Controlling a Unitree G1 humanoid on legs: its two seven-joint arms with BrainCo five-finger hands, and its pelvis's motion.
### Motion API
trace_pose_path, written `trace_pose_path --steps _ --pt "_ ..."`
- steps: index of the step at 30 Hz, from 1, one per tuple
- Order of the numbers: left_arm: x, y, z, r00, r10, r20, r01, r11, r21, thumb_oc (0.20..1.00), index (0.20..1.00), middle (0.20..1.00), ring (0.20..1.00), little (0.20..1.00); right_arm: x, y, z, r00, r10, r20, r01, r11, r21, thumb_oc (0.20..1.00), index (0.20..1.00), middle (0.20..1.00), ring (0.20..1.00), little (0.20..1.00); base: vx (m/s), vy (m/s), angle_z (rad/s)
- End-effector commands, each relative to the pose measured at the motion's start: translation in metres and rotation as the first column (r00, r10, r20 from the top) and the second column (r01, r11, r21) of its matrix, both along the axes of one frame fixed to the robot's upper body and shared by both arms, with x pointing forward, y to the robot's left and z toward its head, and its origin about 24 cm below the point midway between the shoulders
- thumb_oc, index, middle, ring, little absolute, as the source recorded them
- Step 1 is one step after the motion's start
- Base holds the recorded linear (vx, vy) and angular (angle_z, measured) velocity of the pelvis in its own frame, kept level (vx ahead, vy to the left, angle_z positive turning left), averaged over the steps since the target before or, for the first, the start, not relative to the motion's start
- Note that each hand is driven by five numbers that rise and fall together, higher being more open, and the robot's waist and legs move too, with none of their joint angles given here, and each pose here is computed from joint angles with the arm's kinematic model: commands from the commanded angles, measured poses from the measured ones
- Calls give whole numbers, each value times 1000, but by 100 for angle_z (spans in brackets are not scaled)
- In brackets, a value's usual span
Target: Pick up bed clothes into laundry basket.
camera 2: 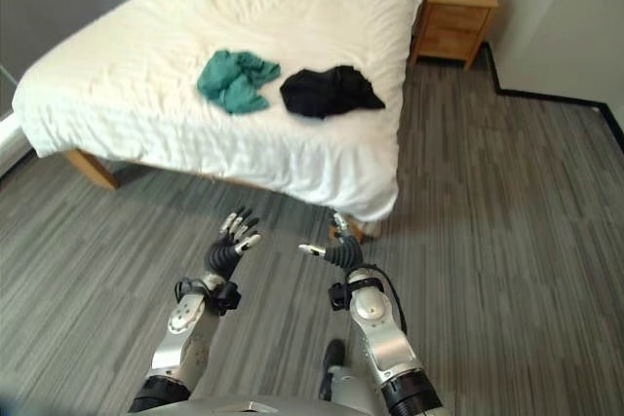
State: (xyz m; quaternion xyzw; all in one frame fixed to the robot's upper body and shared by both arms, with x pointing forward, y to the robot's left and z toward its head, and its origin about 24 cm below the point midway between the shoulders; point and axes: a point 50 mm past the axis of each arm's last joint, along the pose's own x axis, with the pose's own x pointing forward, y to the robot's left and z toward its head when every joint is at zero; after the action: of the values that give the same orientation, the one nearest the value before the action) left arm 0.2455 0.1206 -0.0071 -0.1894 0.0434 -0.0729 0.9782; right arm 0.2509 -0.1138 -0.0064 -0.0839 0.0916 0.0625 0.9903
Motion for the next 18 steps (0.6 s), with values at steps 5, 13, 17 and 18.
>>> trace_pose_path --steps 5,13,17,18 --pt "-6 14 15 992 18 127 -20 1000 19 1000 1000 1000 1000 1000 7 26 29 983 103 153 -110 993 37 1000 1000 1000 1000 1000 382 112 -74" --pt "-22 22 -4 996 85 26 -84 996 -14 1000 1000 1000 1000 1000 13 31 35 968 155 196 -139 986 -93 1000 1000 1000 1000 1000 528 286 -106" --pt "-22 25 -3 996 88 20 -88 996 -16 1000 1000 1000 1000 1000 28 25 55 945 127 301 -68 978 -199 1000 1000 1000 1000 1000 270 334 -22" --pt "-21 32 -1 992 119 29 -119 993 -2 1000 1000 1000 1000 1000 42 23 79 898 122 422 11 954 -299 1000 1000 1000 1000 1000 115 246 -60"
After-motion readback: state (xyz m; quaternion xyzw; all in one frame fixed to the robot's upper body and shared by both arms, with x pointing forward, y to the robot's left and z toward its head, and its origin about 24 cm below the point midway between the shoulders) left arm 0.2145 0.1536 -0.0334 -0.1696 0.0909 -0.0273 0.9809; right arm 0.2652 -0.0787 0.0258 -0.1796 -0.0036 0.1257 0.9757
